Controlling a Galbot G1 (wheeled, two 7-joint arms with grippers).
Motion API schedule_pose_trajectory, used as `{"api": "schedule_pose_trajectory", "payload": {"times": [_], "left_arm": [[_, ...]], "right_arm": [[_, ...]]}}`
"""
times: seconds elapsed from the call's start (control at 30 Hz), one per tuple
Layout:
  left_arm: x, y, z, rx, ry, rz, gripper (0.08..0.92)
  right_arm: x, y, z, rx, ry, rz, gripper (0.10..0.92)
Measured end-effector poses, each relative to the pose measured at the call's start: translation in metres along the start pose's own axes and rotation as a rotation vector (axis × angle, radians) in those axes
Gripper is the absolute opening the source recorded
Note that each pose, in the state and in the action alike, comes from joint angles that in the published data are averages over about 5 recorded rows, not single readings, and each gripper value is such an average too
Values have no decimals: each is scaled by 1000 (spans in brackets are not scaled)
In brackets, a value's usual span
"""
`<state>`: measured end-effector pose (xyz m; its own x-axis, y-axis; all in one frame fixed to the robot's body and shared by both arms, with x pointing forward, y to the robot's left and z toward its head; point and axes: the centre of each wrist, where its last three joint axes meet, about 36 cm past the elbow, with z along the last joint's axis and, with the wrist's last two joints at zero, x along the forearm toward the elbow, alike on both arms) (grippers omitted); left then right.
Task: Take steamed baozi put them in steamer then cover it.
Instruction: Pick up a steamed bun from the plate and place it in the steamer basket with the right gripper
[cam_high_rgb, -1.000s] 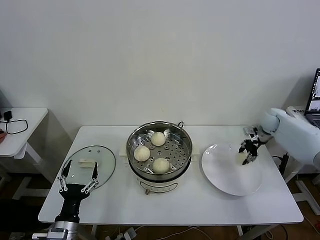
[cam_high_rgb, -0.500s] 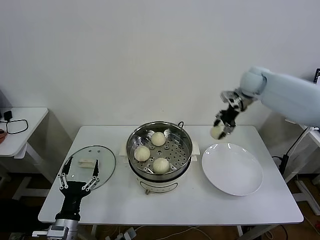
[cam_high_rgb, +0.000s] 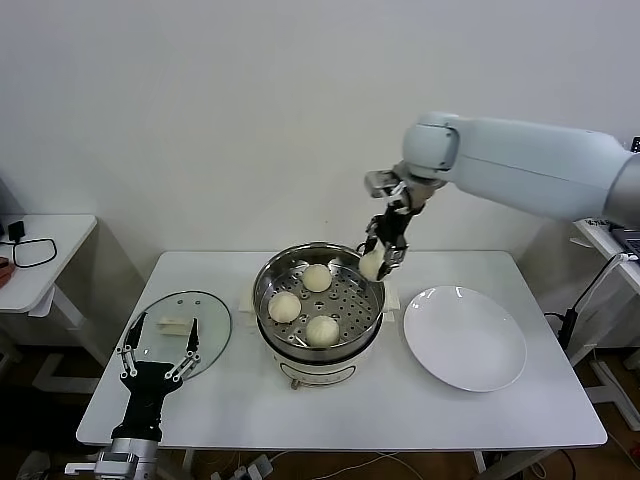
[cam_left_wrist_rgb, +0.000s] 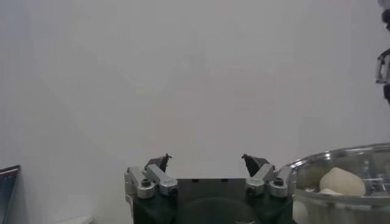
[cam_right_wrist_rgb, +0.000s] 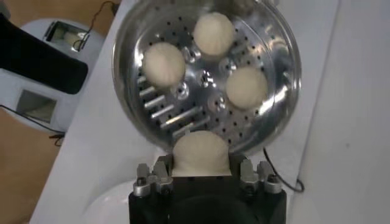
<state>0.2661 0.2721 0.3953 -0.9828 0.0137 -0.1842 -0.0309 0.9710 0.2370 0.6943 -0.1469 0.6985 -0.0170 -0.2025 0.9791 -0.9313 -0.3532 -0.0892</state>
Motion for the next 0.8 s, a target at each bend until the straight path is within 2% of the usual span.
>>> {"api": "schedule_pose_trajectory", "payload": {"times": [0.4,0.8], "left_arm": [[-1,2,0,-5,-2,-5,823],[1,7,1,-13,-2,-15,823]], "right_arm": [[-57,-13,-30,26,43,-43,628],[-91,-18,-32,27,66,-53,629]]}}
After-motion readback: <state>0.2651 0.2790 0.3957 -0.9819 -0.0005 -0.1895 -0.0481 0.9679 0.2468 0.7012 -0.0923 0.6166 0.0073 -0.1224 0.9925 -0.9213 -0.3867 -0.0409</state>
